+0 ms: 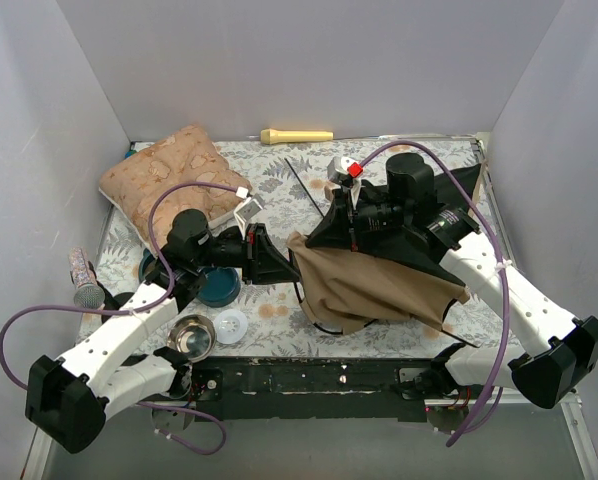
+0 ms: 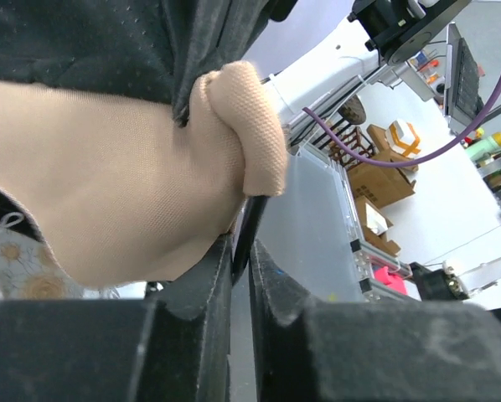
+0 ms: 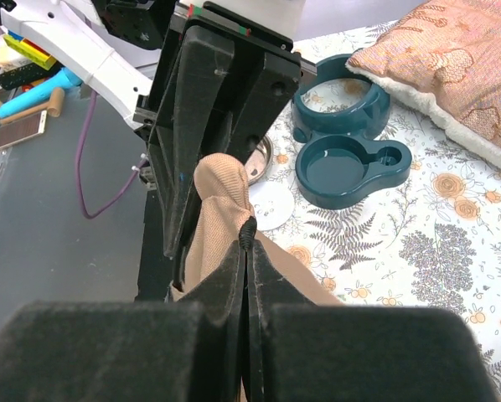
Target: Set up the pet tent
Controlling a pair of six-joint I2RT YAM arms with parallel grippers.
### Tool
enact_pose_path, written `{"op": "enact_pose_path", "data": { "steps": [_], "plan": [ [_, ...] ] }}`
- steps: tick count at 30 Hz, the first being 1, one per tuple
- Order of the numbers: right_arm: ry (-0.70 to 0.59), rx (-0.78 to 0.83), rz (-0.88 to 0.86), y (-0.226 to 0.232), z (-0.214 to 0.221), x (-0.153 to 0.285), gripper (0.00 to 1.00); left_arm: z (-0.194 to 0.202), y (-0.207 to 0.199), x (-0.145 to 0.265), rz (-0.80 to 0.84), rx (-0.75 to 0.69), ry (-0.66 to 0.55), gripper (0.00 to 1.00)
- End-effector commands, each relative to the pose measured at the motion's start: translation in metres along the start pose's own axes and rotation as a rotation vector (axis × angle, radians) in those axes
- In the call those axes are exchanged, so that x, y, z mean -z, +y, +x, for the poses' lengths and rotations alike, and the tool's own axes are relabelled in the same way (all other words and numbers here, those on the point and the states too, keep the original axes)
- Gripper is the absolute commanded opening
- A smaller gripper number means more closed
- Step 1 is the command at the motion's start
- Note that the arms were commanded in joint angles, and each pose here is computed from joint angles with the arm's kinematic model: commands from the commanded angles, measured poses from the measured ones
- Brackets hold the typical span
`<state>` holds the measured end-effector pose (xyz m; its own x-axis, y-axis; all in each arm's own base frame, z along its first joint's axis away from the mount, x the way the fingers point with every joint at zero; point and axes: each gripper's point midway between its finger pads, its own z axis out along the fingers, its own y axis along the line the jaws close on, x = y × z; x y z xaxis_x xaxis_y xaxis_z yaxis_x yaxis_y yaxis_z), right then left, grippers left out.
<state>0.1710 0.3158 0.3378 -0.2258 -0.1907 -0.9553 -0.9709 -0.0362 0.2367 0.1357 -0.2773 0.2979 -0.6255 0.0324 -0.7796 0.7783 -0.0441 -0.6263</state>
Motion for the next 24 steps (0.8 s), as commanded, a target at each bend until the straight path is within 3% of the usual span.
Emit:
{"op": "enact_pose_path", "data": {
  "steps": [1,3,7,12,17,20,22,24],
  "plan": [
    [-0.035,0.052,-0.028,0.010,-0.020,0.004,0.01,-0.011,-0.013,0.000,0.050,-0.046,-0.014,0.00],
    [-0.025,0.048,-0.047,0.012,-0.019,0.003,0.01,-0.007,-0.016,0.001,0.071,-0.039,0.007,0.00],
    [-0.006,0.057,-0.069,0.015,-0.022,0.004,0.39,0.006,-0.013,0.002,0.076,0.031,0.092,0.00],
    [0.018,0.067,-0.083,0.017,-0.021,0.005,0.57,0.015,-0.005,0.004,0.047,0.059,0.150,0.00],
    [0.010,0.056,-0.131,0.020,-0.025,0.002,0.54,0.016,0.003,0.001,0.041,0.094,0.183,0.00],
    [0.011,0.038,-0.142,0.017,-0.024,-0.002,0.46,0.016,0.004,0.000,0.049,0.101,0.196,0.00],
    [0.016,0.026,-0.151,0.016,-0.024,-0.004,0.38,0.016,0.004,-0.001,0.051,0.108,0.201,0.00],
    [0.017,0.021,-0.157,0.015,-0.024,-0.005,0.24,0.017,0.005,-0.001,0.054,0.119,0.208,0.00]
  ]
}}
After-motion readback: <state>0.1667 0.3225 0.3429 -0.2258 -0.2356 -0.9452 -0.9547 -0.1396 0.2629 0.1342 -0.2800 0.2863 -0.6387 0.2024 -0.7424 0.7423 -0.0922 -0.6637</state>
